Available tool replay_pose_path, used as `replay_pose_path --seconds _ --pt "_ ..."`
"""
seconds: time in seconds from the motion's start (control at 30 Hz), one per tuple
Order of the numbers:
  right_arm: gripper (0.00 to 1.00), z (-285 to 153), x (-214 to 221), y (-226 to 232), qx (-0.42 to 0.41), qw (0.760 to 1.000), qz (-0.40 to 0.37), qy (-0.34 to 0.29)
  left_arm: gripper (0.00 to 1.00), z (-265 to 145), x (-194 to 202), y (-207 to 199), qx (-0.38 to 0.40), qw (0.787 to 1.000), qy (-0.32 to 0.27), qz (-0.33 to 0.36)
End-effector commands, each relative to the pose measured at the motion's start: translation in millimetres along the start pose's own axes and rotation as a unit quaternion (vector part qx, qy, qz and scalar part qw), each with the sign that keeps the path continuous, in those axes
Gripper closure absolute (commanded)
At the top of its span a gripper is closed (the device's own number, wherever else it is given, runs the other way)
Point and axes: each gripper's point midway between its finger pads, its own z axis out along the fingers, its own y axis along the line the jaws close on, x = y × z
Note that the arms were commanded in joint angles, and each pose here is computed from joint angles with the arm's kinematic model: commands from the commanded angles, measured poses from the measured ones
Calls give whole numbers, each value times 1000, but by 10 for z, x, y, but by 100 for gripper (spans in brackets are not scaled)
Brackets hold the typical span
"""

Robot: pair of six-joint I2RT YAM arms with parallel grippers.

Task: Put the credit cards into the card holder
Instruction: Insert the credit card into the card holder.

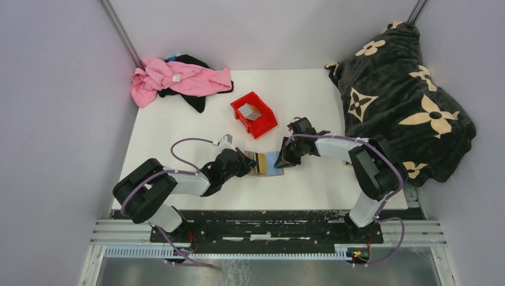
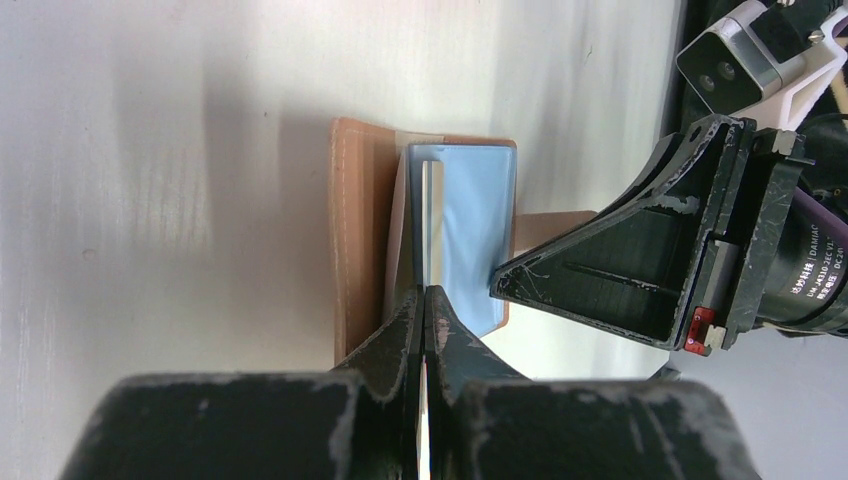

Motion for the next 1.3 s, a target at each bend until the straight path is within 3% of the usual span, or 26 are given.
replay_pose_path --seconds 0.0,0.4,0.73,1.27 --pt "77 -39 -52 -88 30 999 -16 -14 97 65 -72 -101 12 999 -19 32" --pt "77 -68 -66 -92 36 999 -19 -14 97 103 20 14 -7 998 -8 55" --pt "77 -58 -80 -91 38 999 -17 -15 97 -106 -15 279 -98 993 -54 48" --pt "77 -65 -66 -104 41 999 -16 -14 97 57 116 194 -102 993 -32 59"
